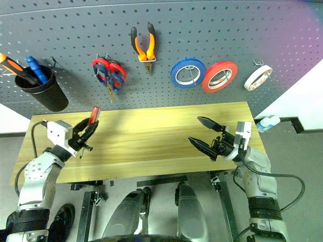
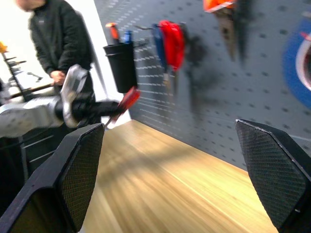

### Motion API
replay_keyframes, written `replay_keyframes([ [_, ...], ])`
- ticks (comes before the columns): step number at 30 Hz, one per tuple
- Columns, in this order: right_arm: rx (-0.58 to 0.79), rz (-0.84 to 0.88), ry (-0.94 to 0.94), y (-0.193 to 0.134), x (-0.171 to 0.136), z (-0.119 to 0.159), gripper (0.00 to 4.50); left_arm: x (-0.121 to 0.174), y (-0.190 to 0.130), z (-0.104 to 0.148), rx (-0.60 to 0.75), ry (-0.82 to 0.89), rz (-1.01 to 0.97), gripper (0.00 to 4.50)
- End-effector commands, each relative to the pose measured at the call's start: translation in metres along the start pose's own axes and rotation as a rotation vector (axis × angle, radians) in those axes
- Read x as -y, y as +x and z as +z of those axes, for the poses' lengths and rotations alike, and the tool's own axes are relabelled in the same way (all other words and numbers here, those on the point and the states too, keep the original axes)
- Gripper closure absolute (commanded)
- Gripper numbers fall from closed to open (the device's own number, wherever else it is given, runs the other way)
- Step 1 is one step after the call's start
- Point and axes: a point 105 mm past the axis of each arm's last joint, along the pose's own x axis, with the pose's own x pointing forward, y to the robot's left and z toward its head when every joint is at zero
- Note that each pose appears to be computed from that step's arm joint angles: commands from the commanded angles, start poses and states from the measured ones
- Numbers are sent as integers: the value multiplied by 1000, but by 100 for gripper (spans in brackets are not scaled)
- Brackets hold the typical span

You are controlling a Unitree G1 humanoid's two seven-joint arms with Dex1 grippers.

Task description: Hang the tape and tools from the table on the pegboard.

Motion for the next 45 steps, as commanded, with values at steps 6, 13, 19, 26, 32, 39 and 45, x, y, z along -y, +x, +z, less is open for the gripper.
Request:
replay_keyframes([
  [6, 92, 75, -9, 14, -3, 8, 0, -10, 5, 41, 141, 110, 62, 360],
  [13, 187, 69, 20, 25, 5, 22, 0, -29, 13, 76, 233, 184, 127, 360],
  [19, 225, 44, 39, 29, 8, 22, 0, -44, 25, 115, 321, 247, 157, 360],
  [26, 234, 16, 35, 28, 13, 24, 0, -53, 38, 143, 385, 262, 145, 360],
  [32, 233, 0, 40, 28, 14, 23, 0, -66, 52, 168, 447, 268, 130, 360],
  [39, 223, -11, 30, 28, 15, 23, 0, -85, 66, 175, 476, 272, 117, 360],
  [45, 208, -27, 21, 24, 15, 24, 0, -102, 74, 163, 467, 236, 140, 360],
])
